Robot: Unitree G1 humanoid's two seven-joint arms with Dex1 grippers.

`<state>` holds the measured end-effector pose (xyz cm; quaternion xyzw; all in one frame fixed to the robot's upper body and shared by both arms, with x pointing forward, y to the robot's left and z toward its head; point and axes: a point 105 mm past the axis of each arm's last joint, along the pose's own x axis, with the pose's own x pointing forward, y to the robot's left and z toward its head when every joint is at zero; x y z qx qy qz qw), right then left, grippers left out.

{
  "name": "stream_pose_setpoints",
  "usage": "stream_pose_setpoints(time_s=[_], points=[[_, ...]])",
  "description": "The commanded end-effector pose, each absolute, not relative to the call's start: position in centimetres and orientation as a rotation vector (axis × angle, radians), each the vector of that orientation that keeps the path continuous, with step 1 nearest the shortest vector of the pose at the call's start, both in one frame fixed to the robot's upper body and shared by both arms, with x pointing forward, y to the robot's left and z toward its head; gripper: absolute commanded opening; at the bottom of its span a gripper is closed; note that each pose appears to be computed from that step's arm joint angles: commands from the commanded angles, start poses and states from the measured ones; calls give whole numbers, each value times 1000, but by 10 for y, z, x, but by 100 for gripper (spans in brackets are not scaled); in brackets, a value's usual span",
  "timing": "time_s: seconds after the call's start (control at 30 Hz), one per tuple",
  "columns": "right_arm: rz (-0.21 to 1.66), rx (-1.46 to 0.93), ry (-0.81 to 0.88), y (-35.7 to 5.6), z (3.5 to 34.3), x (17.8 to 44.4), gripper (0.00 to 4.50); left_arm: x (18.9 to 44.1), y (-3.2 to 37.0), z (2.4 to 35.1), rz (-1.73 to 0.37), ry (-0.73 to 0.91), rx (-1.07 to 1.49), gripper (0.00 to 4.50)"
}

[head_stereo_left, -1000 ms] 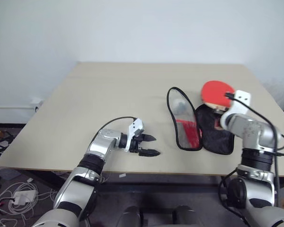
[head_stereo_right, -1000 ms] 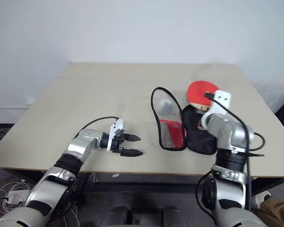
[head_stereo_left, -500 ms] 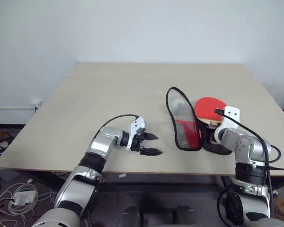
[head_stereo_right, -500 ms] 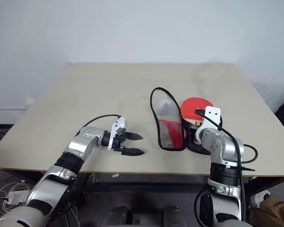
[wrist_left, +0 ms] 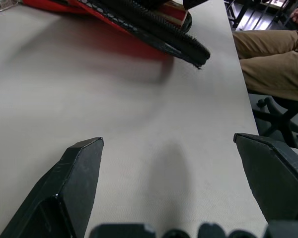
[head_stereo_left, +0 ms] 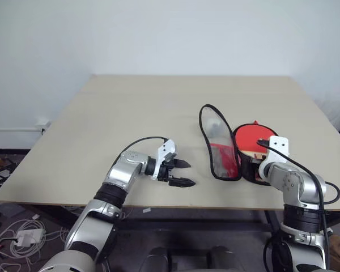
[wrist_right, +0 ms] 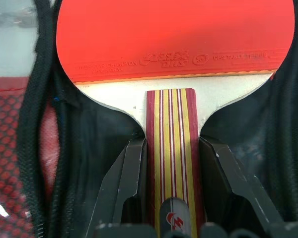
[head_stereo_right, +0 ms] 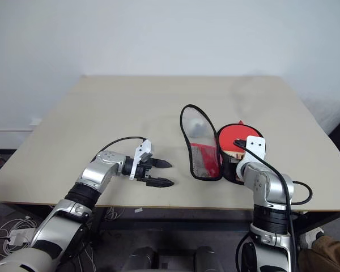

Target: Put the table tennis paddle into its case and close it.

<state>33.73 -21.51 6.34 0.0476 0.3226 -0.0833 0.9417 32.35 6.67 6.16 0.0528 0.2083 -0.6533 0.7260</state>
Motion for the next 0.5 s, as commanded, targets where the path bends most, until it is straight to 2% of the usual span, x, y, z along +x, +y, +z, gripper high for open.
stream_pose_setpoints(time_s=[0.03,0.27,0.5], points=[[-158,90,584,-214,83,343,114,325,65,72,-1451,421,139,450],[-120,97,612,-199,71,341,114,327,61,73,-1449,411,134,450],[-90,74,612,-193,71,342,352,331,61,76,-1444,403,130,450]])
